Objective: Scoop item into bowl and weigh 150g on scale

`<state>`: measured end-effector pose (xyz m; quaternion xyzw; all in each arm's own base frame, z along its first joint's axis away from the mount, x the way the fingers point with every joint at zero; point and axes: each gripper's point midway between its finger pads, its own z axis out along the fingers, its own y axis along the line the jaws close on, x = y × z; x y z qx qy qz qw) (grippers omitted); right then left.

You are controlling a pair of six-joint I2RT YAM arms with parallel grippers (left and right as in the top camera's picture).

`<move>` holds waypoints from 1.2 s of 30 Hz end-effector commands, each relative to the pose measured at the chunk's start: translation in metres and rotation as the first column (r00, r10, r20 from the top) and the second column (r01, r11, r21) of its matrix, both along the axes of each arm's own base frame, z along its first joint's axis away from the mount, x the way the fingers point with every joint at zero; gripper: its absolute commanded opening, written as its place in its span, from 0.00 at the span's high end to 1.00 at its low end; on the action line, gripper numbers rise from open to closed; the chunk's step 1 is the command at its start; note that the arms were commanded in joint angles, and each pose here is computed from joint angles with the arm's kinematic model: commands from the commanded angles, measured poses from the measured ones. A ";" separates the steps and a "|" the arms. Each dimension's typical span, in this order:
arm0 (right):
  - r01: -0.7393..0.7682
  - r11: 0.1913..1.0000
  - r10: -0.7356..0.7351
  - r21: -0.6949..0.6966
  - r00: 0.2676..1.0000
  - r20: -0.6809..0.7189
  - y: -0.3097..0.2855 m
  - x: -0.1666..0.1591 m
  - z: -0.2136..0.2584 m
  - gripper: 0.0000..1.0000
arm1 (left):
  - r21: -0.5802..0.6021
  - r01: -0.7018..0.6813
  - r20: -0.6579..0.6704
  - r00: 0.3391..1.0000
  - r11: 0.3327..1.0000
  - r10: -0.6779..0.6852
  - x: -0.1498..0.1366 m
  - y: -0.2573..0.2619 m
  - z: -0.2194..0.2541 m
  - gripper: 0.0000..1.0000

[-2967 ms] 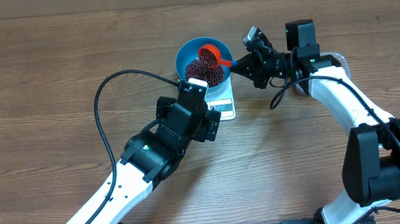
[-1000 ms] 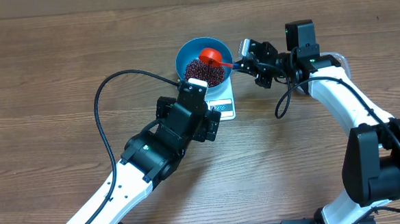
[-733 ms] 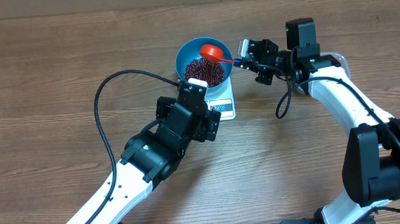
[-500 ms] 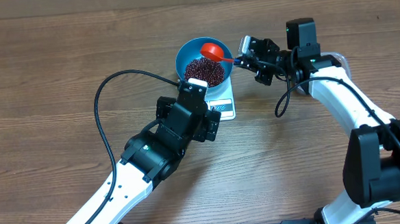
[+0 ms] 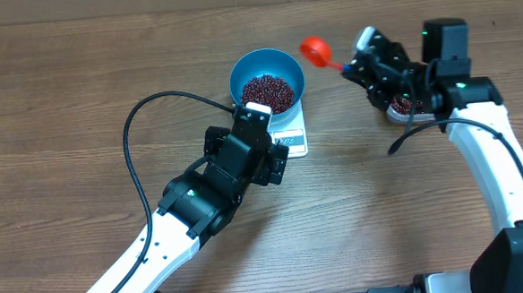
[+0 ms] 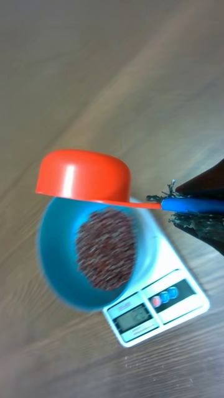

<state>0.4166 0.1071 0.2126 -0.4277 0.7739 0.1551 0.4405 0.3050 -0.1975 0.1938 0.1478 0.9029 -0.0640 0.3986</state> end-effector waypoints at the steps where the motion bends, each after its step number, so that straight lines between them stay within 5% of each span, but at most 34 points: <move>1: 0.182 0.983 -0.179 0.031 0.981 -0.073 -0.035 0.004 0.007 0.96 | 0.007 -0.018 -0.008 1.000 1.000 0.019 0.001 0.002 -0.005 0.00; 13: 0.588 0.794 -0.524 0.157 0.791 -0.315 -0.133 0.004 0.002 0.96 | 0.007 -0.018 -0.008 1.000 1.000 0.019 0.001 0.002 -0.005 0.01; 28: 0.764 0.618 -0.764 -0.182 0.530 -0.368 -0.196 -0.036 -0.047 0.96 | 0.007 -0.018 -0.008 1.000 1.000 0.019 0.001 0.002 -0.005 0.01; 36: 0.740 0.632 -0.756 -0.229 0.524 -0.392 -0.196 -0.040 -0.063 0.96 | 0.007 -0.019 -0.007 1.000 1.000 0.019 0.001 0.002 -0.005 0.00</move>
